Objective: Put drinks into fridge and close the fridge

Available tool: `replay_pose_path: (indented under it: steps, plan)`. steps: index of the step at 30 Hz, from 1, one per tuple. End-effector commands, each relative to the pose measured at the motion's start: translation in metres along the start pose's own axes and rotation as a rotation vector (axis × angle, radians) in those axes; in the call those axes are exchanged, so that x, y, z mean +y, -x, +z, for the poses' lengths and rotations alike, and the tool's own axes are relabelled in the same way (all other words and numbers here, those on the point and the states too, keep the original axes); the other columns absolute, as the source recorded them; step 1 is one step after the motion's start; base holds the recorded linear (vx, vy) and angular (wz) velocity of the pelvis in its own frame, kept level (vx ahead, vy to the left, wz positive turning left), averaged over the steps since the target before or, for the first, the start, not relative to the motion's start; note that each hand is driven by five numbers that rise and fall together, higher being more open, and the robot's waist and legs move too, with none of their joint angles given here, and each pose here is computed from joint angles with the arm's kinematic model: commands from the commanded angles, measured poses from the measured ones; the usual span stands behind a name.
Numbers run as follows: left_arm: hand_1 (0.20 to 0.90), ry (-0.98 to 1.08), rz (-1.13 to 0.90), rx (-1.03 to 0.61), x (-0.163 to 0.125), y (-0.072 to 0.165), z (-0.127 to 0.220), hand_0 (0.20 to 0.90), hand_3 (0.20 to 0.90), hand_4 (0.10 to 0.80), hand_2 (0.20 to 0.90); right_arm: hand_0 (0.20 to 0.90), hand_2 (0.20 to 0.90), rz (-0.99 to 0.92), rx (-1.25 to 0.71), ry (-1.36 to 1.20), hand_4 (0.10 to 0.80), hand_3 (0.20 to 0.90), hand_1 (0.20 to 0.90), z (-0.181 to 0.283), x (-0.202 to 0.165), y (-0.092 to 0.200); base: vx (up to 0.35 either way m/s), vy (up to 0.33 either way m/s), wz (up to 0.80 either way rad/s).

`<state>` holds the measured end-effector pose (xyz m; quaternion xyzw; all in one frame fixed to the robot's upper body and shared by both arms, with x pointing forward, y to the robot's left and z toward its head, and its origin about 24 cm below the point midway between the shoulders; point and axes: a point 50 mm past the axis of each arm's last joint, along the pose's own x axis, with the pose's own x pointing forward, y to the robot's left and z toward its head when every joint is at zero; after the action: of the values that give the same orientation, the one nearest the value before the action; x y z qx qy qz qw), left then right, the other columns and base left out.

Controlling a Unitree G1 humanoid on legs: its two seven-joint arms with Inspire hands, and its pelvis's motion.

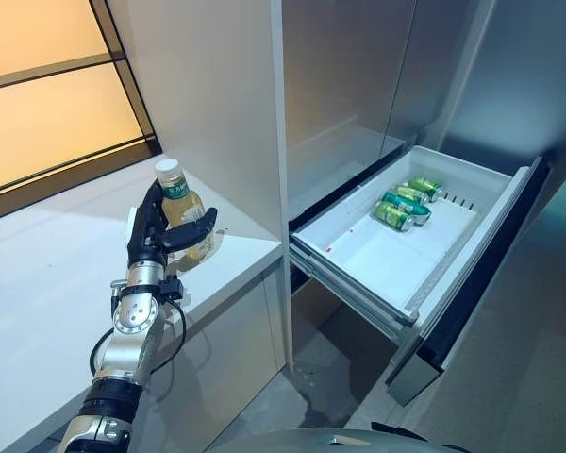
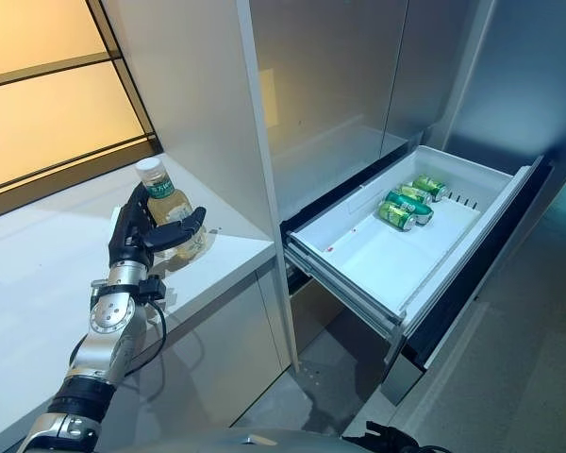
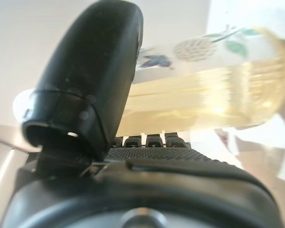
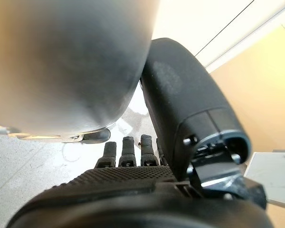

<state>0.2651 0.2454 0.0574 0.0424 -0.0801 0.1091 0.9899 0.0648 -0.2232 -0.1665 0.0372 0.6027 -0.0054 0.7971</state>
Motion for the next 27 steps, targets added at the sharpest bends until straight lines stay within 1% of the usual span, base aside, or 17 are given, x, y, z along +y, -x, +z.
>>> replay_pose_path:
  steps: [1,2,3,4,5,6,9,10,16,17,18,19,21,24,25,26,27]
  plan:
    - [0.825,-0.010,0.028,-0.177,0.007,-0.020,0.035,0.825,0.812,0.712,0.825,0.900,0.900,0.061,-0.012,0.038,0.800,0.900,0.900,0.007,0.015,-0.004,0.000,0.000,0.00]
    - [0.780,-0.008,0.030,-0.178,0.007,-0.019,0.034,0.780,0.760,0.660,0.780,0.900,0.900,0.061,-0.012,0.039,0.800,0.900,0.900,0.008,0.014,-0.004,0.000,0.000,0.00]
    - [0.771,-0.007,0.034,-0.181,0.007,-0.019,0.034,0.771,0.749,0.649,0.771,0.900,0.900,0.061,-0.013,0.040,0.800,0.900,0.900,0.008,0.014,-0.004,0.000,0.000,0.00]
    - [0.688,-0.002,0.036,-0.183,0.007,-0.019,0.034,0.688,0.653,0.553,0.688,0.900,0.900,0.061,-0.013,0.040,0.800,0.900,0.900,0.008,0.014,-0.004,0.000,0.000,0.00]
    - [0.467,0.012,0.039,-0.194,0.008,-0.019,0.035,0.467,0.395,0.295,0.467,0.900,0.900,0.061,-0.012,0.040,0.800,0.900,0.900,0.008,0.014,-0.004,0.000,0.000,0.00]
    - [0.300,0.037,0.047,-0.222,0.009,-0.020,0.040,0.300,0.200,0.100,0.300,0.900,0.900,0.062,-0.011,0.041,0.800,0.900,0.900,0.008,0.014,-0.004,0.000,0.000,0.00]
    - [0.300,0.112,0.064,-0.296,0.011,-0.019,0.050,0.300,0.200,0.100,0.300,0.900,0.900,0.064,-0.008,0.040,0.800,0.900,0.900,0.007,0.015,-0.004,0.000,0.000,0.00]
    - [0.300,0.163,0.080,-0.349,0.012,-0.018,0.057,0.300,0.200,0.100,0.300,0.900,0.900,0.064,-0.007,0.041,0.800,0.900,0.900,0.006,0.016,-0.004,0.000,0.000,0.00]
    - [0.300,0.262,0.088,-0.482,0.011,-0.013,0.081,0.300,0.200,0.100,0.300,0.900,0.900,0.065,-0.007,0.038,0.800,0.900,0.900,0.005,0.019,-0.005,0.000,0.000,0.00]
    - [0.404,0.266,0.086,-0.493,0.010,-0.013,0.084,0.404,0.321,0.221,0.404,0.900,0.900,0.066,-0.007,0.038,0.800,0.900,0.900,0.004,0.019,-0.005,0.000,0.000,0.00]
    - [0.382,0.269,0.083,-0.501,0.009,-0.013,0.086,0.382,0.296,0.196,0.382,0.900,0.900,0.067,-0.007,0.038,0.800,0.900,0.900,0.004,0.020,-0.005,0.000,0.000,0.00]
    - [0.307,0.270,0.080,-0.506,0.009,-0.013,0.087,0.307,0.208,0.108,0.307,0.900,0.900,0.068,-0.008,0.038,0.800,0.900,0.900,0.004,0.020,-0.005,0.000,0.000,0.00]
    - [0.300,0.284,0.072,-0.525,0.008,-0.014,0.092,0.300,0.200,0.100,0.300,0.900,0.900,0.069,-0.009,0.037,0.800,0.900,0.900,0.004,0.021,-0.005,0.000,0.000,0.00]
    - [0.300,0.361,0.041,-0.536,0.009,-0.015,0.096,0.300,0.200,0.100,0.300,0.900,0.900,0.071,-0.022,0.066,0.800,0.900,0.900,0.005,0.021,-0.005,0.000,0.000,0.00]
    - [0.300,0.417,0.015,-0.538,0.008,-0.015,0.098,0.300,0.200,0.100,0.300,0.900,0.900,0.071,-0.039,0.096,0.800,0.900,0.900,0.008,0.021,-0.005,0.000,0.000,0.00]
    - [0.300,0.535,-0.040,-0.533,0.004,-0.015,0.101,0.300,0.200,0.100,0.300,0.900,0.900,0.084,-0.075,0.139,0.800,0.900,0.900,0.016,0.023,-0.005,0.000,0.000,0.00]
    - [0.300,0.604,-0.085,-0.532,0.001,-0.015,0.102,0.300,0.200,0.100,0.300,0.900,0.900,0.091,-0.111,0.189,0.800,0.900,0.900,0.023,0.025,-0.005,0.000,0.000,0.00]
